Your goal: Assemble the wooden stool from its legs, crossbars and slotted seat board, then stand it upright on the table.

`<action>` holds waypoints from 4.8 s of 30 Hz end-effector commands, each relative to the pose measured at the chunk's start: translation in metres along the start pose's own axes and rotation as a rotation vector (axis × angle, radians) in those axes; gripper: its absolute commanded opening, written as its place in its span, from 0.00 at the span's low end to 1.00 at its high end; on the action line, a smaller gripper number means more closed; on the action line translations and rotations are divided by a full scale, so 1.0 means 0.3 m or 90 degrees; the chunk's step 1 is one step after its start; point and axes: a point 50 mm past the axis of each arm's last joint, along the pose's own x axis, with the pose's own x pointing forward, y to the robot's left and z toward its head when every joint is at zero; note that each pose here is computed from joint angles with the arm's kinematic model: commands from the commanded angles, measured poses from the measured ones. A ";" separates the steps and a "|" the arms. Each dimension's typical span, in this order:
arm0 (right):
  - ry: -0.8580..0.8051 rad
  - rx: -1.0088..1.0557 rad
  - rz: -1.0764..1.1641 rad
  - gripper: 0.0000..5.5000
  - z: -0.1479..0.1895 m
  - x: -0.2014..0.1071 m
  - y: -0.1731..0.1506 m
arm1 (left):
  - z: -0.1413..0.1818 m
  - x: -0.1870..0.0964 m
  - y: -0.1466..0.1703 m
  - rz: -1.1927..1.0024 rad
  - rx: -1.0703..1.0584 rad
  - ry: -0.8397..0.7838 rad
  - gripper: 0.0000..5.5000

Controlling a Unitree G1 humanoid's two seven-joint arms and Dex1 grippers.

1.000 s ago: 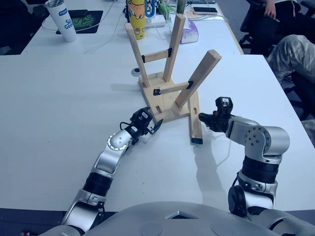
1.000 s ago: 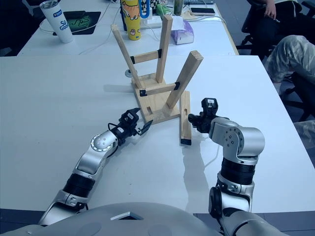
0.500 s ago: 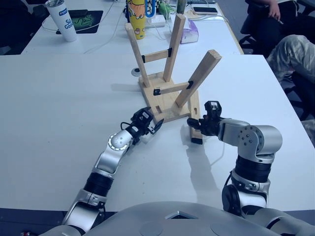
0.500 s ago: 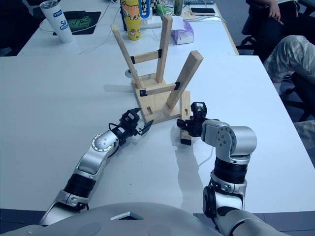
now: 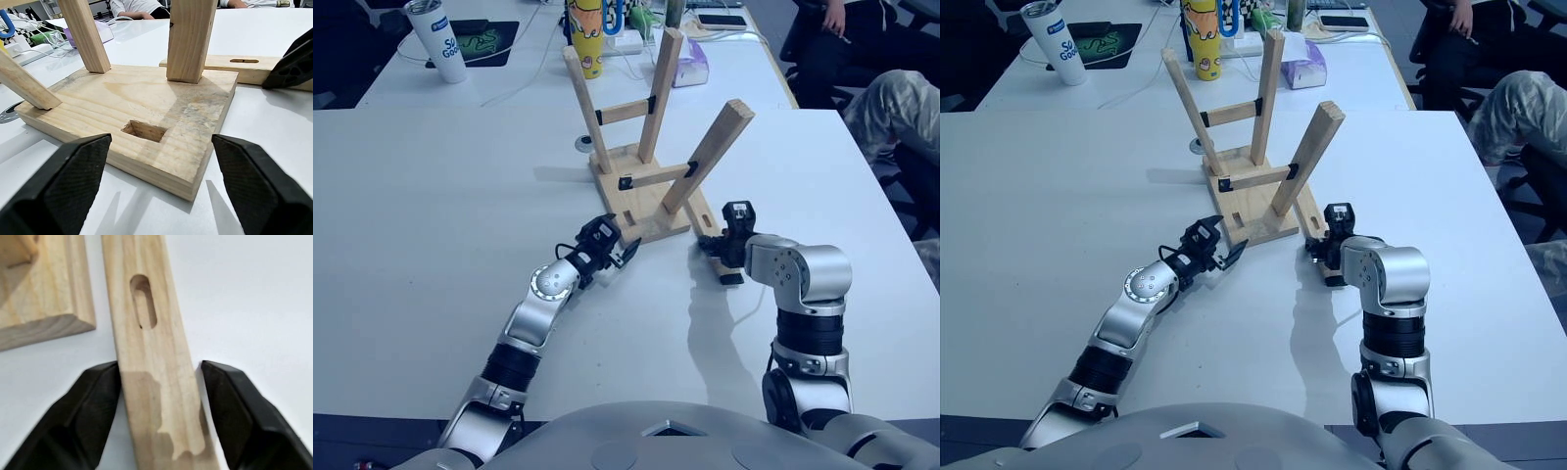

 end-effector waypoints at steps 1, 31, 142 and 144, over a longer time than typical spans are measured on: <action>0.047 0.011 -0.032 0.39 -0.046 0.029 -0.042 | 0.007 0.005 0.003 0.002 0.010 -0.001 0.69; -0.672 -0.178 0.438 0.37 0.459 -0.386 0.156 | 0.282 -0.159 0.297 0.224 -0.279 -0.306 0.69; -0.543 0.000 0.112 0.19 0.375 -0.224 -0.034 | 0.400 -0.263 0.414 0.288 -0.702 -0.552 0.19; -0.547 -0.001 0.086 0.19 0.376 -0.217 -0.055 | 0.400 -0.262 0.414 0.289 -0.699 -0.551 0.19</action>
